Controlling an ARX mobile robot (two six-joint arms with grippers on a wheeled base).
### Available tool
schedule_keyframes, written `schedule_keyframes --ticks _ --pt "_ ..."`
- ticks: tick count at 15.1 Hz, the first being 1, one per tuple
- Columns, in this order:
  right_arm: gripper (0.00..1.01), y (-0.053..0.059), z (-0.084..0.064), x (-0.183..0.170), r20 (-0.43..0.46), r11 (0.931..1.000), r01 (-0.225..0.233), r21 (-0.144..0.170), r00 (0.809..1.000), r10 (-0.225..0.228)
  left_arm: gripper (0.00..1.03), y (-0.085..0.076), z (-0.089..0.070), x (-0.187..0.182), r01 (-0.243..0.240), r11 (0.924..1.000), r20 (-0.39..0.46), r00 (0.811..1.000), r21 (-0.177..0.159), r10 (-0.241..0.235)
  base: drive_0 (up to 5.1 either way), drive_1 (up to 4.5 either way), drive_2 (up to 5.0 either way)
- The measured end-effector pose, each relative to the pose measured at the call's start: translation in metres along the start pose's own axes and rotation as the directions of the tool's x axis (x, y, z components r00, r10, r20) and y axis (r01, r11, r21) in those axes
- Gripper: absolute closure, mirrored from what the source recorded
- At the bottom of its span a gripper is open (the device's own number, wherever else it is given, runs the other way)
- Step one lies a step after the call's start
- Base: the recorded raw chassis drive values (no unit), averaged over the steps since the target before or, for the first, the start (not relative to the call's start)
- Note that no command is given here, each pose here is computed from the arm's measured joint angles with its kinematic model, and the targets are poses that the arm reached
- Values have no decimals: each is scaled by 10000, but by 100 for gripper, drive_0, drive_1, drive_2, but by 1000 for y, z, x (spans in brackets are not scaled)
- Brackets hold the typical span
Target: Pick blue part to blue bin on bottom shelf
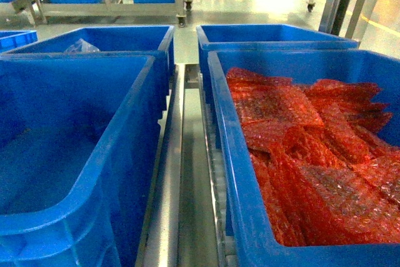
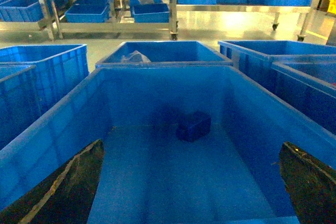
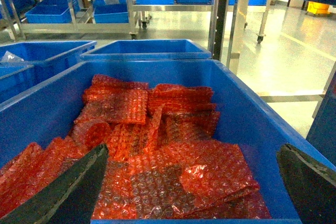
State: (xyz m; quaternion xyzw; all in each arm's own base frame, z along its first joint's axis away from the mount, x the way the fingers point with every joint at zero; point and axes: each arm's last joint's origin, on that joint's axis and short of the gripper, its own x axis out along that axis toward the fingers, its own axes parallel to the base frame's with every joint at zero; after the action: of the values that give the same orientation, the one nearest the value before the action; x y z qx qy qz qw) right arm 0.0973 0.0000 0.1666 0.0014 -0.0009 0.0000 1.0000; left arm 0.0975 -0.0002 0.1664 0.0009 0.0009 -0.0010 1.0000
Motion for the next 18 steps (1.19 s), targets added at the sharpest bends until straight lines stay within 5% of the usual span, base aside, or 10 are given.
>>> schedule_keyframes --ticks 18 --pt "3 0 0 0 0 10000 4 -4 10000 -4 5 0 0 0 0 10000 -4 10000 0 0 0 0 0"
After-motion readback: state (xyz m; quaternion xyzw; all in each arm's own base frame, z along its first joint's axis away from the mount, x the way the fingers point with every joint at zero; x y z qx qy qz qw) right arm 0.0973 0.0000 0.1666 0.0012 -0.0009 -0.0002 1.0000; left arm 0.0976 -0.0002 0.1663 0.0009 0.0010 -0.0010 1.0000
